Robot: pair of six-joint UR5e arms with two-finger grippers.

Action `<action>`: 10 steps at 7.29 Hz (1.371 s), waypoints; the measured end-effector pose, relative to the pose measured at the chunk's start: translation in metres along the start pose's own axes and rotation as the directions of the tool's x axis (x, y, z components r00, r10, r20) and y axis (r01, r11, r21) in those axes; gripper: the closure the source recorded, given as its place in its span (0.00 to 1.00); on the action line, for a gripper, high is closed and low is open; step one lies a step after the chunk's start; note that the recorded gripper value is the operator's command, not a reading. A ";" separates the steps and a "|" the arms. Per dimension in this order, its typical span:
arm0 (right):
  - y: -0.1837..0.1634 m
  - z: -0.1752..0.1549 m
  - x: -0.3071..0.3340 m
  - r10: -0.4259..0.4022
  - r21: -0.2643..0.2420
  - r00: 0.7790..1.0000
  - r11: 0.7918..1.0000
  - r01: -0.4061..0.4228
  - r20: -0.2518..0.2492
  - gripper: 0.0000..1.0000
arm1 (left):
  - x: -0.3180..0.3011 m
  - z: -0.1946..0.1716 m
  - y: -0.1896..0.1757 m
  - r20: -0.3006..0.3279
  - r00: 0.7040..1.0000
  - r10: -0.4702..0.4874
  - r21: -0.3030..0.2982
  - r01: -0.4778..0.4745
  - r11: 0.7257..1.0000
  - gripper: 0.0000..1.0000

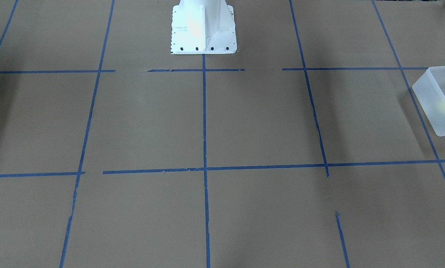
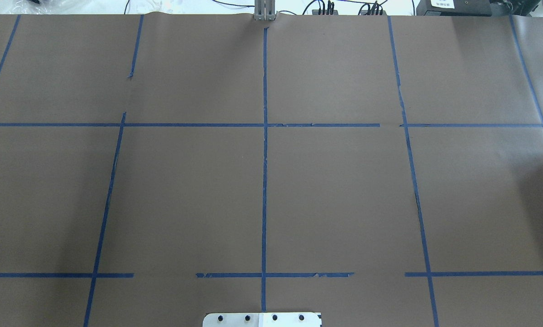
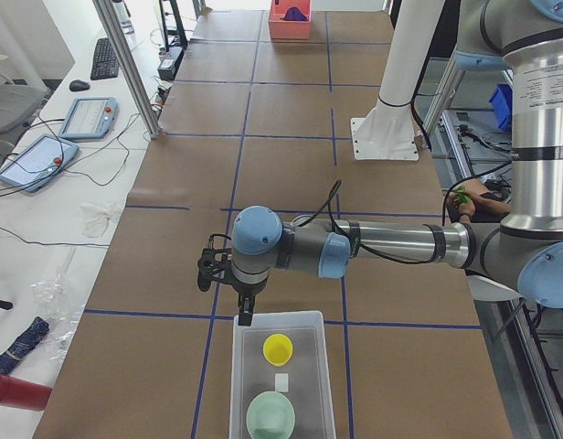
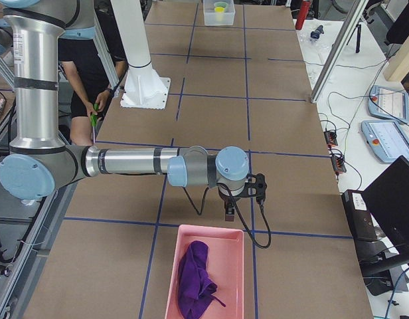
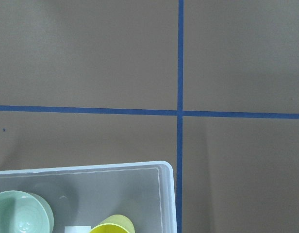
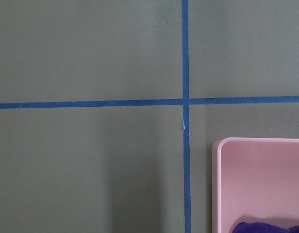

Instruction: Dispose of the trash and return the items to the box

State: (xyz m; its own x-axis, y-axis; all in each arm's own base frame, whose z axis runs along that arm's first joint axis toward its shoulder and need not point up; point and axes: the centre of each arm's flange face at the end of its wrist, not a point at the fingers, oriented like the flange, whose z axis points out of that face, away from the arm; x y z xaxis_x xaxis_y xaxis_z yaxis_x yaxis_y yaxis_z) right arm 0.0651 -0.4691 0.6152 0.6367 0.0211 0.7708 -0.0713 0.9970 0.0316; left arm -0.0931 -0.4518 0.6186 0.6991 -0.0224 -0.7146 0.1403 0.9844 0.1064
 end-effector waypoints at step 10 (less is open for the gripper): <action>-0.001 -0.003 -0.004 -0.008 0.008 1.000 1.000 0.008 0.001 0.00 | 0.001 -0.001 -0.001 0.000 1.000 0.002 0.002 -0.002 1.000 0.00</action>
State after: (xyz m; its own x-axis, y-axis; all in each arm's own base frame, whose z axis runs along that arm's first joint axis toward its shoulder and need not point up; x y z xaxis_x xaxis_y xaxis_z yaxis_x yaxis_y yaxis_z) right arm 0.0652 -0.4700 0.6098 0.6367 0.0135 0.7710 -0.0725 0.9965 0.0424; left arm -0.0933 -0.4527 0.6173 0.6992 -0.0206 -0.7146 0.1407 0.9840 0.1094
